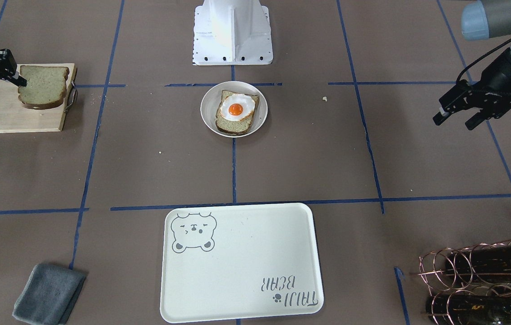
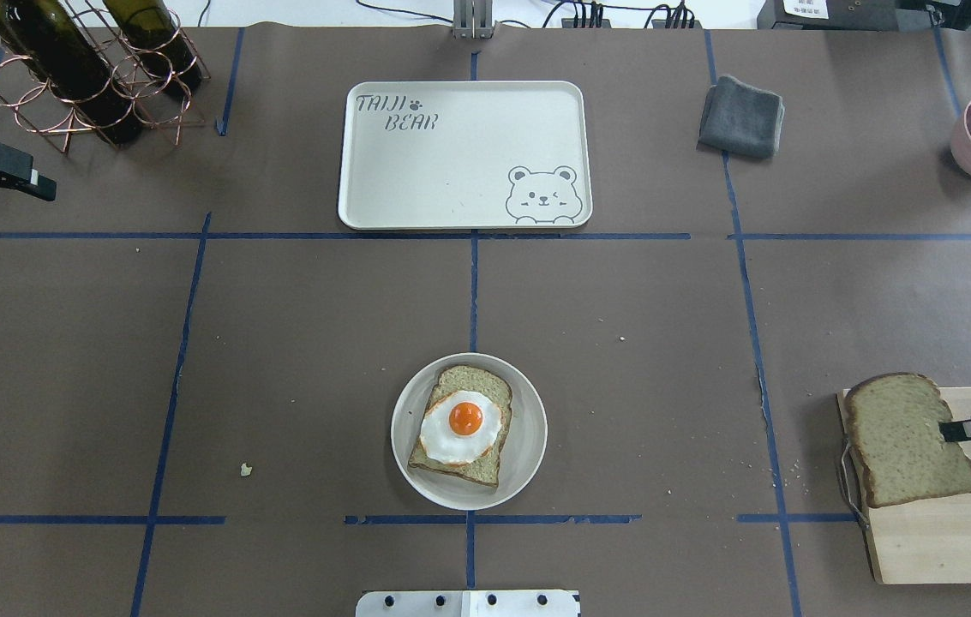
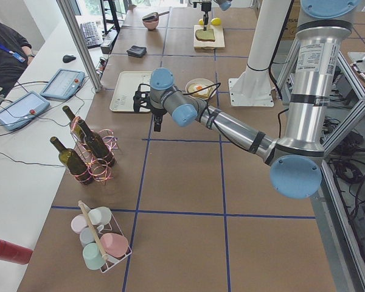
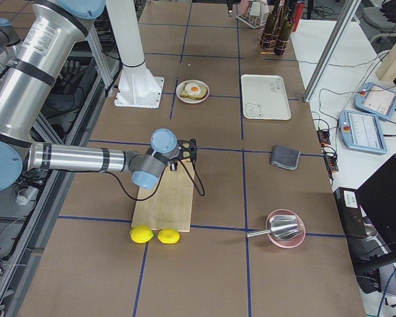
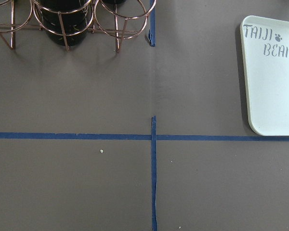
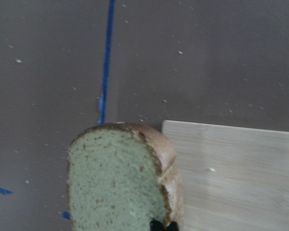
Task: Make sandwich and place on tray
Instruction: 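Grasp the bread slice with the right gripper and lift it, then carry the bread with the right gripper and lay it on the egg toast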
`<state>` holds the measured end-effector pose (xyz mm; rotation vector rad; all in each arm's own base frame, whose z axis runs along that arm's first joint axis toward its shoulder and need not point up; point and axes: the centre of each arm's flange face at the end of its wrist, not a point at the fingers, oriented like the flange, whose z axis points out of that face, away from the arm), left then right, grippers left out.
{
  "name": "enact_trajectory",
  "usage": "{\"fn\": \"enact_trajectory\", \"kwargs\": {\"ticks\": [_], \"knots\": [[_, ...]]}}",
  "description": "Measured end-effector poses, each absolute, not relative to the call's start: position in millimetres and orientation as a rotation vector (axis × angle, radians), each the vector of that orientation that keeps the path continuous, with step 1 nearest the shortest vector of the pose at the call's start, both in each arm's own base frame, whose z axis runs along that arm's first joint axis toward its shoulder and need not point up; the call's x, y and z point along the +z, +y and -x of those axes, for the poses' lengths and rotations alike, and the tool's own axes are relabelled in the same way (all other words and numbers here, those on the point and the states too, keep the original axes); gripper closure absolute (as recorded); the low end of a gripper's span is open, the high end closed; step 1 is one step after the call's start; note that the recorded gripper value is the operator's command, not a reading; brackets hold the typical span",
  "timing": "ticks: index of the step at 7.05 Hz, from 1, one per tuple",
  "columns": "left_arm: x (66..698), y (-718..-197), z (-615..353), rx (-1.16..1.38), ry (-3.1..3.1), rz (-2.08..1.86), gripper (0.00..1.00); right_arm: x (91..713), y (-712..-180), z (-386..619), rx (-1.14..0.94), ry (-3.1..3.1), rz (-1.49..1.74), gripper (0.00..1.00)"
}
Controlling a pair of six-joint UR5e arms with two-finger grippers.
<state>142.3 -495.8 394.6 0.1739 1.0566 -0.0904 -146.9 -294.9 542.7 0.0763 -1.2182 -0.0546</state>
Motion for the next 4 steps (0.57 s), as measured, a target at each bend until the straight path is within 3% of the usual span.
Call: {"fn": "enact_trajectory", "kwargs": {"ticks": [4], "knots": [[397.2, -496.1, -142.4, -0.098, 1.055, -0.167, 0.00, 410.6, -381.0, 237.5, 0.033, -1.348, -0.022, 1.00]]}}
